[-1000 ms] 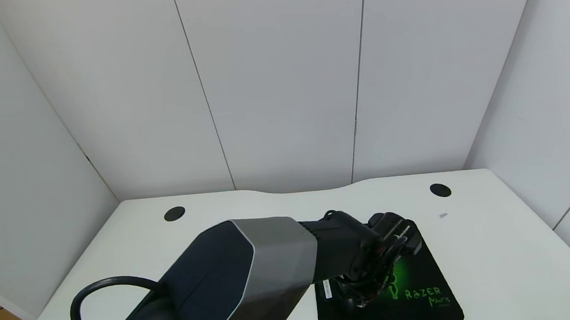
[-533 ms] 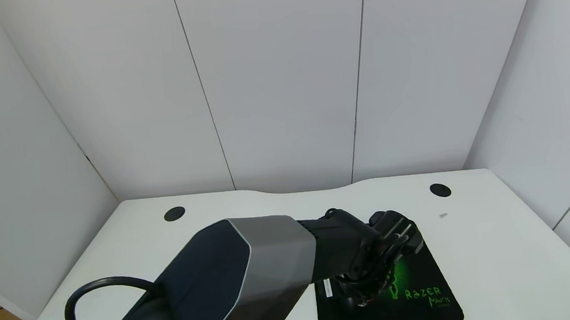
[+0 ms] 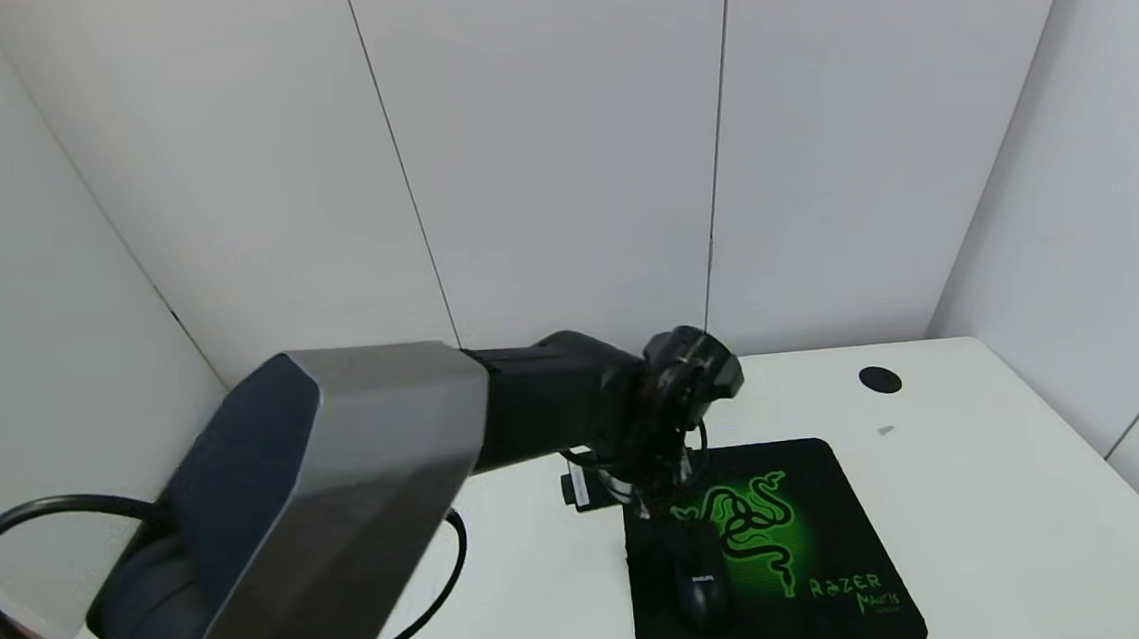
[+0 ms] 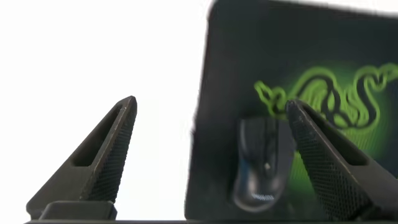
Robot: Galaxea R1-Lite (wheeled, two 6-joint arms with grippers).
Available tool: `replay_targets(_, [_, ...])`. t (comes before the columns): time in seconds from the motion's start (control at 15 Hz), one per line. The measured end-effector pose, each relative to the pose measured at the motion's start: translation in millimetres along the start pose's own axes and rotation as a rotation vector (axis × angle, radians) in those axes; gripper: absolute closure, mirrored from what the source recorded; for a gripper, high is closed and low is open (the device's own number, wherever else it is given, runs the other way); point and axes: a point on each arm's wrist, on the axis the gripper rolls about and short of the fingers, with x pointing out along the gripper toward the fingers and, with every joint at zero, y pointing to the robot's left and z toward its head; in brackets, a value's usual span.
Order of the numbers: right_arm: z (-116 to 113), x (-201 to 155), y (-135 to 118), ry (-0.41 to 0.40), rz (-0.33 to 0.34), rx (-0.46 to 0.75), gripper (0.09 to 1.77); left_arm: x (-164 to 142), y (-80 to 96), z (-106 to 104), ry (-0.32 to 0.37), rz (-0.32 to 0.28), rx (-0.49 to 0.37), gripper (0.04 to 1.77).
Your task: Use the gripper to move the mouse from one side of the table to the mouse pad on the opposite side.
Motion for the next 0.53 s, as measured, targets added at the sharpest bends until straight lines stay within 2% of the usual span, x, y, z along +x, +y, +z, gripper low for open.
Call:
replay_targets(0.13, [0.0, 0.0, 0.0, 0.000, 0.000, 0.000, 0.15, 3.9, 25.0, 30.1, -0.040, 0.009, -0.051, 0.12])
replay_targets(0.27, [0.0, 0.0, 0.0, 0.000, 0.000, 0.000, 0.15, 7.6, 58.1, 61.5, -0.102, 0.015, -0.077, 0.11])
replay_targets(0.53, [0.0, 0.0, 0.0, 0.000, 0.000, 0.000, 0.15, 3.5, 127.0, 101.1, -0.165, 0.034, -0.126, 0.11])
